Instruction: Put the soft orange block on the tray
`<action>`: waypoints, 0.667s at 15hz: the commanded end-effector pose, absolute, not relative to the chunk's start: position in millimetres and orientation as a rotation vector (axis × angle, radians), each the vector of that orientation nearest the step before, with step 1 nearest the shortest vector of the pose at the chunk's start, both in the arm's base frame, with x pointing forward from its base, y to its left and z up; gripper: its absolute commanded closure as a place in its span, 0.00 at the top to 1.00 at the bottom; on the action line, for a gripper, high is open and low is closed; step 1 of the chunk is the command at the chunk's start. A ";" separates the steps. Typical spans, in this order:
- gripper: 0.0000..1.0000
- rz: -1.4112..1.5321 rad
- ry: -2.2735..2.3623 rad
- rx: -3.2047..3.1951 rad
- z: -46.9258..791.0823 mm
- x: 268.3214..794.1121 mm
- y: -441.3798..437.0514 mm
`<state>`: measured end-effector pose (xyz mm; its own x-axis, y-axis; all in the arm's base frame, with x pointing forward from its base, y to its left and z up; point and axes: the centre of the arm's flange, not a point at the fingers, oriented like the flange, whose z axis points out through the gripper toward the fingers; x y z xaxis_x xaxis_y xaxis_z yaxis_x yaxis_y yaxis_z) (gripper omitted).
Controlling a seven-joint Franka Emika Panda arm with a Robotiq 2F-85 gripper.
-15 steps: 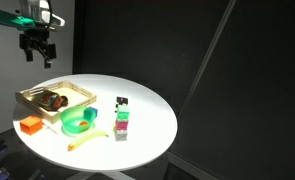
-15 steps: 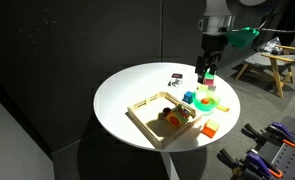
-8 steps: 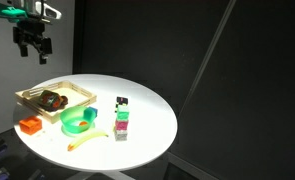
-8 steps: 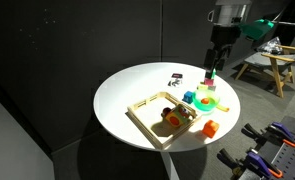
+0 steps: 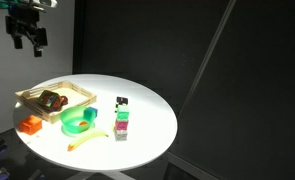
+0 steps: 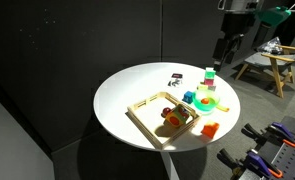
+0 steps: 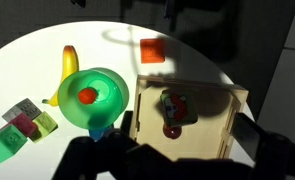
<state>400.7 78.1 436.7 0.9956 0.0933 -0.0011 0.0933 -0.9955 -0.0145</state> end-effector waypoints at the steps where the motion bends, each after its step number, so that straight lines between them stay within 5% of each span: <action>1: 1.00 0.004 -0.148 -3.108 450.4 385.2 68.5; 10: 1.00 0.048 -0.142 -3.115 447.7 387.9 72.1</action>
